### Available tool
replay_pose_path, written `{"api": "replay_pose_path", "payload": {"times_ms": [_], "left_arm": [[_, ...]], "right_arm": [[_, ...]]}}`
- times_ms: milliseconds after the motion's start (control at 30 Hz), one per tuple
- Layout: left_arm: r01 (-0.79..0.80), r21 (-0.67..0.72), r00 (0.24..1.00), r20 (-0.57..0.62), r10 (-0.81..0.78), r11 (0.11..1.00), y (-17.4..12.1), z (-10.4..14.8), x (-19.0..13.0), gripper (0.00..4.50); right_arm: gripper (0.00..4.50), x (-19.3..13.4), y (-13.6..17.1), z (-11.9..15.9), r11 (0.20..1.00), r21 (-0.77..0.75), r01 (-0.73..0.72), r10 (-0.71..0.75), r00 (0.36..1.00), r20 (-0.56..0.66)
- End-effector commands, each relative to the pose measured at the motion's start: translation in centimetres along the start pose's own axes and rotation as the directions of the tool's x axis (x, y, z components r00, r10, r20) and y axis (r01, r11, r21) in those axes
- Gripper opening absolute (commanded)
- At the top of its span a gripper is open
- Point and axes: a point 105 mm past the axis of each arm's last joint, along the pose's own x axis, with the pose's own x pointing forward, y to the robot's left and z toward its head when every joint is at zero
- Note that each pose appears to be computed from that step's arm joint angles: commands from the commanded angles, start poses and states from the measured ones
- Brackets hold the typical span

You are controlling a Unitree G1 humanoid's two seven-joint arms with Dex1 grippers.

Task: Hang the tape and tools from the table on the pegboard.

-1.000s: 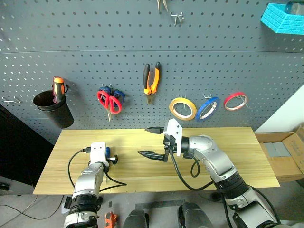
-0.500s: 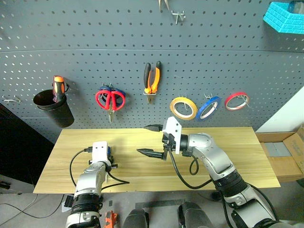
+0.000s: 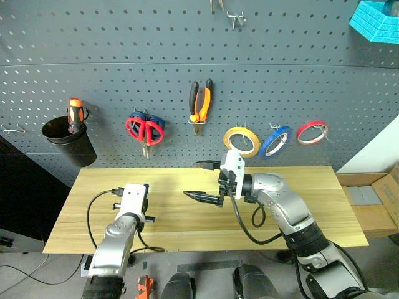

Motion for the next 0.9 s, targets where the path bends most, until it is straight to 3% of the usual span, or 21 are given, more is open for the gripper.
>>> {"api": "replay_pose_path", "payload": {"times_ms": [33,167,300,433,767,900], "left_arm": [[-0.105,0.177,0.969,0.241,0.061,0.979,1.3,5.1,-2.9,0.51],[-0.385,0.272,0.846,0.485,0.220,0.882,5.1,10.2,-7.3,0.51],[-0.534,0.252,0.740,0.601,0.303,0.807,8.0,13.0,-9.8,0.51],[-0.642,0.155,0.634,0.657,0.407,0.751,12.7,16.1,-9.9,0.51],[-0.558,-0.017,0.560,0.731,0.391,0.830,15.7,23.6,-5.3,0.51],[-0.543,-0.087,0.534,0.732,0.423,0.835,16.8,25.0,-4.4,0.51]], "right_arm": [[4.50,-0.3,0.5,2.8,1.000,0.026,-0.017,0.014,0.994,0.107],[4.50,0.2,-0.1,5.8,0.997,0.070,0.018,-0.034,0.973,0.228],[4.50,1.2,-0.2,7.2,0.996,0.086,0.018,-0.041,0.959,0.280],[4.50,2.5,-0.1,8.0,0.997,0.077,0.016,-0.038,0.954,0.299],[4.50,5.4,-0.3,8.7,0.997,0.016,0.082,-0.083,0.961,0.266],[4.50,6.3,-0.7,9.7,0.990,-0.013,0.137,-0.128,0.951,0.280]]}}
